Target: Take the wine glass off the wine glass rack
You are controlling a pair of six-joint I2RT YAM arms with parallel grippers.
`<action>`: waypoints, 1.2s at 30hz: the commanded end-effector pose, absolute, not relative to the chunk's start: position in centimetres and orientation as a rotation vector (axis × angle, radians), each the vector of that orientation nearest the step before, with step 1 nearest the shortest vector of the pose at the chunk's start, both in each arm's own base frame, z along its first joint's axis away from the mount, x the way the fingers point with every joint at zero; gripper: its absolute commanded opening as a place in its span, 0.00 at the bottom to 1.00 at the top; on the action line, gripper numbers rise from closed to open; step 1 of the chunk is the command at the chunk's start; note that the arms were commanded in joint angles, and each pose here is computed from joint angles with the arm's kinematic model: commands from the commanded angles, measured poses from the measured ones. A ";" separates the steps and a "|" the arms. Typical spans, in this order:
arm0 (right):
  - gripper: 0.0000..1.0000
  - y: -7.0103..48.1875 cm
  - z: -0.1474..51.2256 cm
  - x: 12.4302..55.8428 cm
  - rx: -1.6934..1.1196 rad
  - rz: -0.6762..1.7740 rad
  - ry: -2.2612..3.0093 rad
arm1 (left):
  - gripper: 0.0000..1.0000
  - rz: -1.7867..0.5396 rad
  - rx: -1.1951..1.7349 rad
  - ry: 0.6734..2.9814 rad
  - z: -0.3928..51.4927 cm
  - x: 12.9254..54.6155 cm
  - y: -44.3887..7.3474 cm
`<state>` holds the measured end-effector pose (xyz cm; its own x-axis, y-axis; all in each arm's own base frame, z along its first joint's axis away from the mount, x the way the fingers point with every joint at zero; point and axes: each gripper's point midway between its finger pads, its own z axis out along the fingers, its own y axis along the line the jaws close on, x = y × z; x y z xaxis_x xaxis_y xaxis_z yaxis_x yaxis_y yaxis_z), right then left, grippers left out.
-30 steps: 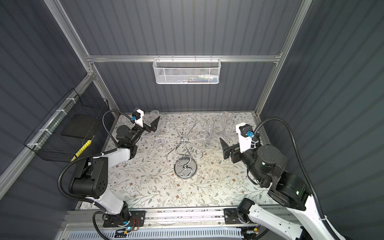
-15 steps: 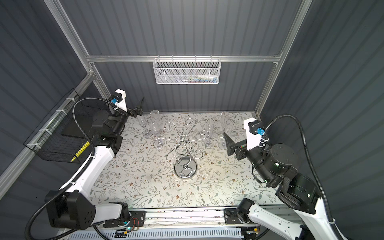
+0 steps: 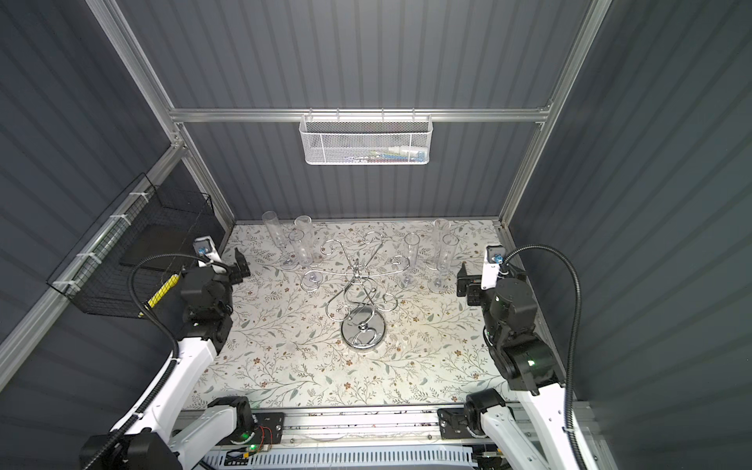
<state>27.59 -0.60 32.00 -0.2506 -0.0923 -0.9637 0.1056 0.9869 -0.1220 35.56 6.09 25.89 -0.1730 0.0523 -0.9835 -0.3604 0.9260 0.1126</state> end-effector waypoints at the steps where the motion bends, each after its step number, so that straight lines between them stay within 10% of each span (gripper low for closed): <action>1: 0.99 -1.1 27.4 29.8 0.125 0.008 1.841 | 1.00 0.424 -0.351 1.733 22.6 34.0 7.7; 13: 0.99 -3.2 13.0 35.1 0.219 0.028 1.887 | 1.00 0.173 -0.098 1.863 11.0 37.2 2.6; 36: 0.99 -3.3 11.9 38.4 0.163 -0.040 1.807 | 1.00 0.083 -0.012 1.986 6.3 41.8 -0.4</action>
